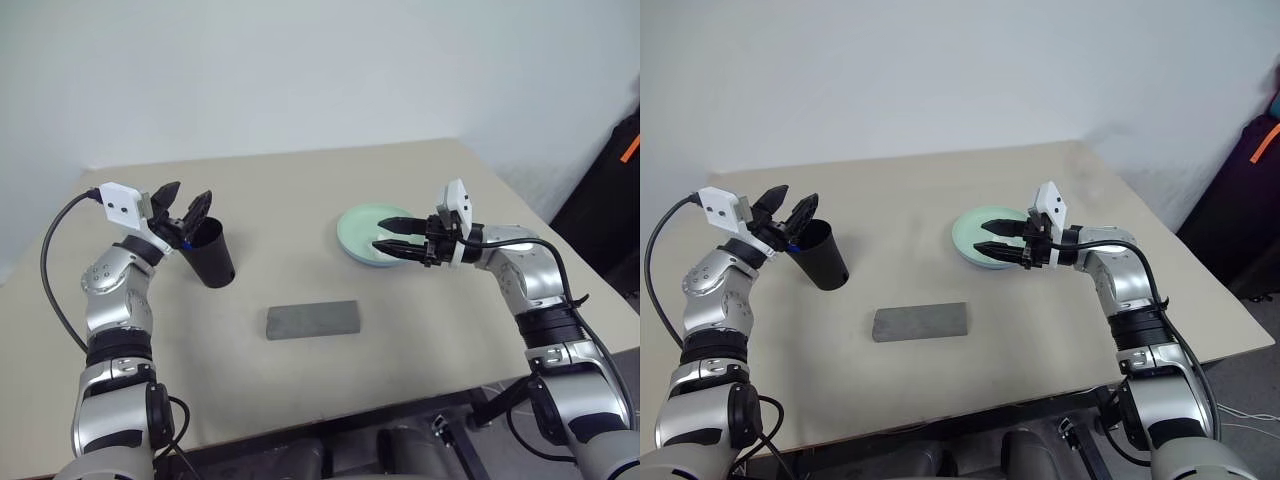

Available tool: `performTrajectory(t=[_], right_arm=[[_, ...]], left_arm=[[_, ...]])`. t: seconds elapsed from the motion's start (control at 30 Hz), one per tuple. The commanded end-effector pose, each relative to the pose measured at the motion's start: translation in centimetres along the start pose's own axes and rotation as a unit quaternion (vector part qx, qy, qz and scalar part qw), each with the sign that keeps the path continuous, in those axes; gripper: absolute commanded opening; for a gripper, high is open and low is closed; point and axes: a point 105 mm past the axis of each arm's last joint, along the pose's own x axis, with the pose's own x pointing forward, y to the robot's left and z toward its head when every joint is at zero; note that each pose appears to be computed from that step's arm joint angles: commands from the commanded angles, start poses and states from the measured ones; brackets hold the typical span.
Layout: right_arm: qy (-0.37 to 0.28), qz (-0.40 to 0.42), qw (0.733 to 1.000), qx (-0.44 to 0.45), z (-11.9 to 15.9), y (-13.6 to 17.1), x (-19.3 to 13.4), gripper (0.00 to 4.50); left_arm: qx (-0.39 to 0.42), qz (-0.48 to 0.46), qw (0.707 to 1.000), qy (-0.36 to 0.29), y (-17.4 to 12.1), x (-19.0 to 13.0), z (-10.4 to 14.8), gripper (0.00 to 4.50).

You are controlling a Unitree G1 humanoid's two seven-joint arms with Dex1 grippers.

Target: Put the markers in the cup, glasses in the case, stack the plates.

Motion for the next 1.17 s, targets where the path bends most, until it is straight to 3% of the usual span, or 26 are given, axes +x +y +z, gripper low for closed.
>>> performTrajectory(t=[0.03, 0.2, 0.4, 0.8, 1.03, 1.17], right_arm=[[-0.021, -0.003, 0.999, -0.026, 1.8, -0.3, 0.0, 2.32], [-0.023, 0.000, 1.000, -0.018, 1.5, -0.1, 0.2, 2.32], [-0.012, 0.006, 1.000, 0.008, -0.2, 0.5, 0.4, 2.32], [0.046, -0.048, 0.996, 0.063, -5.7, 0.9, -3.3, 2.32], [0.063, -0.082, 0.991, 0.082, -6.7, 1.0, -5.2, 2.32], [0.065, -0.083, 0.991, 0.084, -6.6, 1.1, -5.3, 2.32]], left_arm=[[0.013, -0.015, 0.999, -0.050, 0.2, 0.2, 3.9, 3.19], [-0.020, -0.112, 0.993, -0.035, -3.0, -1.8, 5.3, 3.19], [-0.025, -0.207, 0.976, 0.057, -7.8, -5.5, 3.1, 3.19], [-0.003, -0.146, 0.983, 0.116, -9.4, -7.5, -3.7, 3.19], [-0.020, -0.102, 0.986, 0.133, -9.6, -8.9, -6.5, 3.19], [-0.028, -0.100, 0.986, 0.132, -10.5, -9.1, -6.8, 3.19]])
